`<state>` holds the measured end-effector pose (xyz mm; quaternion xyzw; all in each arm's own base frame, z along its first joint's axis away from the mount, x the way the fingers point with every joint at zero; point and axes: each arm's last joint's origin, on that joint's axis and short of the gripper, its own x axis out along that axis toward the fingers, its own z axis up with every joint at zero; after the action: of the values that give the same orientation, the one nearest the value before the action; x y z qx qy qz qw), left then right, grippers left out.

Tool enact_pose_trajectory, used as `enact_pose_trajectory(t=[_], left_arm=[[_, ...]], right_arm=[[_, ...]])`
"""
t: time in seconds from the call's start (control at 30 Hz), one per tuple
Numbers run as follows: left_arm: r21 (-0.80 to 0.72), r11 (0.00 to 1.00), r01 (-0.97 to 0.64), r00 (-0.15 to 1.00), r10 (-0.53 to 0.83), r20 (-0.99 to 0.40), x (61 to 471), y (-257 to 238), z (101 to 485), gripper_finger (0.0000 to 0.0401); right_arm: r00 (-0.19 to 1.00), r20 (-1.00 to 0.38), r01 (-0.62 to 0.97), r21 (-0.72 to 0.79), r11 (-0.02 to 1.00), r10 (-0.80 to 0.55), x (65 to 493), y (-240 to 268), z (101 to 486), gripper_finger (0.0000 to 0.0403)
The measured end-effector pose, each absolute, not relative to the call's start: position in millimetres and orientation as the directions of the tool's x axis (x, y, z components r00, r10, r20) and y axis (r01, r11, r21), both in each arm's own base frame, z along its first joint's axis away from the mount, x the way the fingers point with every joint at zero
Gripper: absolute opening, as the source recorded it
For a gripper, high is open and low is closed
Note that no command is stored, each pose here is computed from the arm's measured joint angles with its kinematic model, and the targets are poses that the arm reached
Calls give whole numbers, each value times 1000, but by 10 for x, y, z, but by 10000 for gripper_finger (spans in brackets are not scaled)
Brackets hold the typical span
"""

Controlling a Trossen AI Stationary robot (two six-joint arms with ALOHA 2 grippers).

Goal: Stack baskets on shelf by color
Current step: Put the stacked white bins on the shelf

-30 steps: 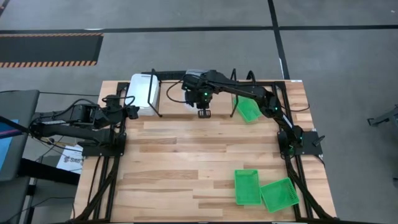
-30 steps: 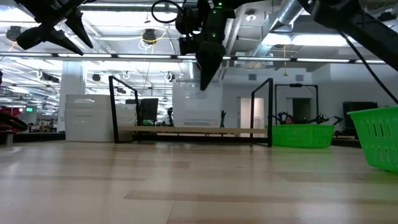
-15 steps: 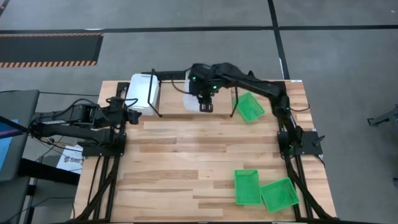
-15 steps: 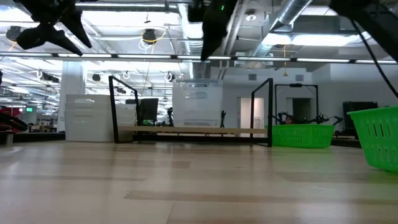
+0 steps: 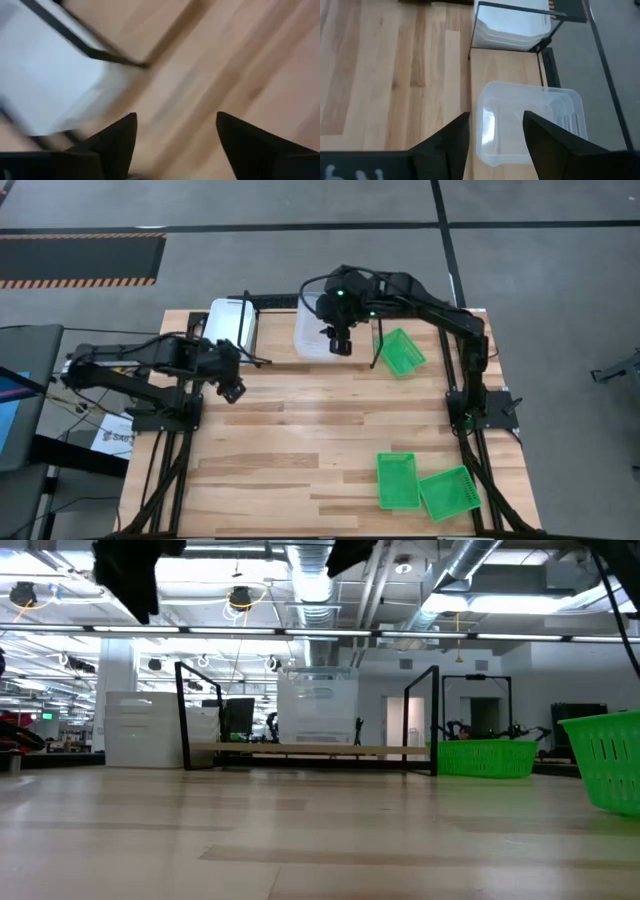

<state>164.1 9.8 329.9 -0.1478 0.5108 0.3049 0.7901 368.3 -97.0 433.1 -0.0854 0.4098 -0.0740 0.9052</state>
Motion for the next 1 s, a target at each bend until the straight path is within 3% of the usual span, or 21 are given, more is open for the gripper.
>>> enact_pose_trajectory(t=[0.1,0.2,0.3,0.37,0.5,0.53,0.67,1.0], left_arm=[[236,828,-509,216,389,-896,1677,115,3351,273],[268,861,-433,231,393,-890,1654,122,3370,269],[277,841,-464,222,414,-883,1593,179,3382,239],[297,817,-494,196,438,-877,1546,228,3388,193],[344,763,-547,132,484,-865,1488,354,3391,43],[352,757,-550,119,489,-864,1488,389,3388,23],[435,747,-503,56,531,-846,1503,525,3341,4],[492,765,-416,16,547,-837,1586,754,2899,0]], right_arm=[[642,-741,55,-211,976,-197,3640,-940,4347,203],[612,-768,46,-203,978,-188,3614,-928,4319,204],[581,-794,48,-187,981,-180,3587,-915,4293,202],[565,-806,49,-179,983,-175,3586,-912,4265,200],[553,-816,44,-174,984,-169,3605,-902,4221,194],[553,-816,44,-174,984,-169,3606,-903,4221,193],[554,-815,45,-174,984,-170,3605,-902,4223,186],[554,-815,47,-173,984,-170,3604,-905,4223,171]])
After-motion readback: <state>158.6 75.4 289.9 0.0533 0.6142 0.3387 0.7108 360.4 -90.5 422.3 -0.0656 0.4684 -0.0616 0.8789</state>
